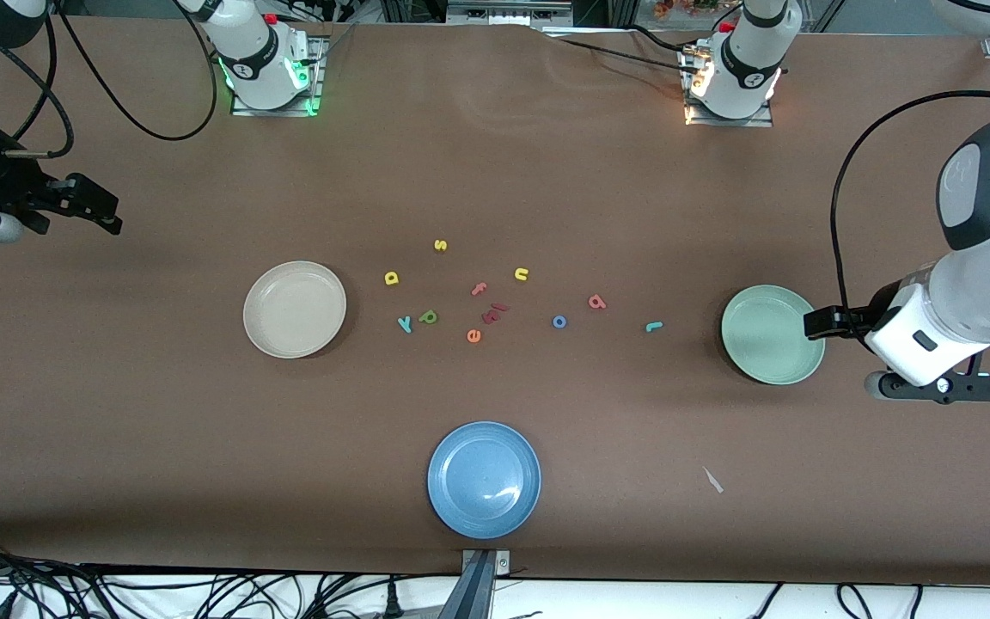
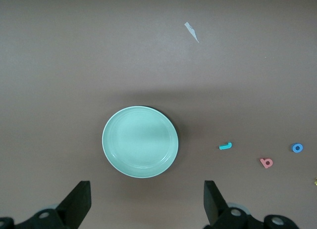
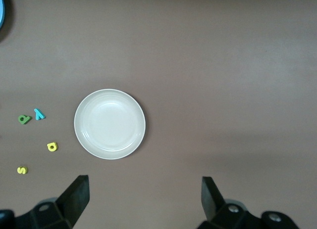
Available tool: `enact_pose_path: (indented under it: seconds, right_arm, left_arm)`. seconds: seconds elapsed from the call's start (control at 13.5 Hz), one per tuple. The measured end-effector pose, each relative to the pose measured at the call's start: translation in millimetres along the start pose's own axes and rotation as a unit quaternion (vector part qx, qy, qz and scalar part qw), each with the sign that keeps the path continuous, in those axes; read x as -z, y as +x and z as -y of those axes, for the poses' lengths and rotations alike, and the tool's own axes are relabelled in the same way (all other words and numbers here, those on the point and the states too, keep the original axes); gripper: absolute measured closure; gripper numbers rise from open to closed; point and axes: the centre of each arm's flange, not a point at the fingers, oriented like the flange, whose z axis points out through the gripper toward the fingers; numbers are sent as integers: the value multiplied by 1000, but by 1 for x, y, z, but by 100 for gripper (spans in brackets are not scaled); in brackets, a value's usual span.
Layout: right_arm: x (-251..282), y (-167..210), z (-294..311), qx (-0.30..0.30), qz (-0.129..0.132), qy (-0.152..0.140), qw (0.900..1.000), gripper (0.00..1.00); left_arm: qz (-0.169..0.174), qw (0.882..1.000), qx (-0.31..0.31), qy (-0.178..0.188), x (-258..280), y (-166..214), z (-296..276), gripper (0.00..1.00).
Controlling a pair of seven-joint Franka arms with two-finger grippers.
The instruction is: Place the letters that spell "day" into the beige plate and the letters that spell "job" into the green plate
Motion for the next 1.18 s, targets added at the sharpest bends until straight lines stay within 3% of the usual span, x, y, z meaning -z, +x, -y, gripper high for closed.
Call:
enact_pose_path:
  seconds: [1.18]
  right_arm:
    - [0, -1, 14, 4, 1, 0, 1000, 0]
  left_arm:
    - [0, 1000, 0, 0, 0, 0, 0, 0]
